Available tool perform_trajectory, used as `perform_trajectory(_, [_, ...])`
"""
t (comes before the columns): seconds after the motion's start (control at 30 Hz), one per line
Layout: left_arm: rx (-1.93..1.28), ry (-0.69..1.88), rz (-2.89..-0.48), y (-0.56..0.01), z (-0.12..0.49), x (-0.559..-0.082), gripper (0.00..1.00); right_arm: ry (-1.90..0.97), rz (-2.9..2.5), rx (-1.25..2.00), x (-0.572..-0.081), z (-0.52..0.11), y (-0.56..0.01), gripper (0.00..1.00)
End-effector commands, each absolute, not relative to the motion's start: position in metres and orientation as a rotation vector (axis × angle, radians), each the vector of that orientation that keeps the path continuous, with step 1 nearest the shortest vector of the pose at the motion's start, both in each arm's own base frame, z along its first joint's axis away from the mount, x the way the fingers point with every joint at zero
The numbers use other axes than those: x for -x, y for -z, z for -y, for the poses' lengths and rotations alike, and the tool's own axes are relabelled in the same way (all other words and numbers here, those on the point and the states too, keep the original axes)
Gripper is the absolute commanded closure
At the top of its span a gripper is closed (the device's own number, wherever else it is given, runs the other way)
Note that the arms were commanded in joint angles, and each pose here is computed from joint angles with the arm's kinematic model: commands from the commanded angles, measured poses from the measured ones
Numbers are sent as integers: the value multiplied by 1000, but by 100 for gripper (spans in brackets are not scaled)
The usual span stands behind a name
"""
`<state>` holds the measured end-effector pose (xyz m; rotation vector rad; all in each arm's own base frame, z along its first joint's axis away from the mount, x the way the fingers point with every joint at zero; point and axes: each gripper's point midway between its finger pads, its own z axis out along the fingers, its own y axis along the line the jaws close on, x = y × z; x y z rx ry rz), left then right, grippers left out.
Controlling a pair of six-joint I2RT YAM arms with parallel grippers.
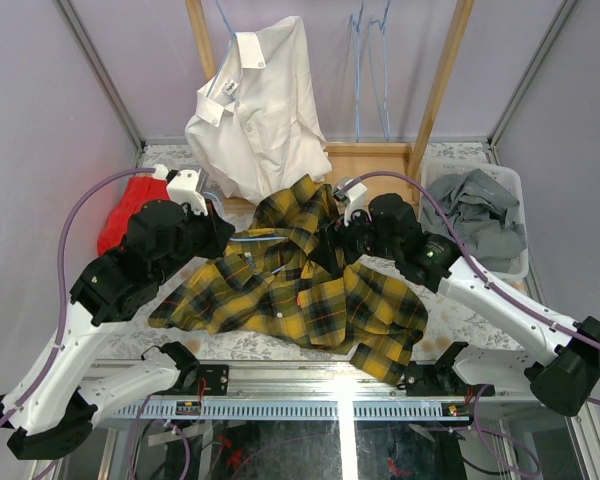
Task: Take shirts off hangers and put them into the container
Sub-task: Remove the shirt from the hanger.
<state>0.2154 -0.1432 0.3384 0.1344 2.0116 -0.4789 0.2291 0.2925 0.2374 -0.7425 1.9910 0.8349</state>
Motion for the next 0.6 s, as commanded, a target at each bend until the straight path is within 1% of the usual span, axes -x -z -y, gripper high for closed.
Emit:
perform_trajectory(0.0, [-98,514,-1933,-357,145,-222,100,-872,-1878,698,-235,-299,-274,15])
perform_trajectory(0.1, [-105,519,-1940,-357,147,-222,100,-866,-1857,652,-242,-299,-278,17])
perform_trajectory(0.13, [-107,523,-1941,-357,148,-222,100,-844,-1859,617,-247,-296,-278,21])
perform_trajectory(0.17, [-109,526,-1940,-357,148,-222,100,-822,-1859,596,-251,-294,-278,22])
perform_trajectory(0.27, [-108,531,-1942,-357,149,-221,100,-778,-1869,557,-259,-290,-276,19])
perform_trajectory(0.4, [-109,537,-1937,-358,148,-220,100,-796,-1873,582,-258,-296,-268,15])
perform_trajectory(0.57, [-115,550,-1939,-359,150,-219,100,-786,-1894,584,-263,-299,-258,17])
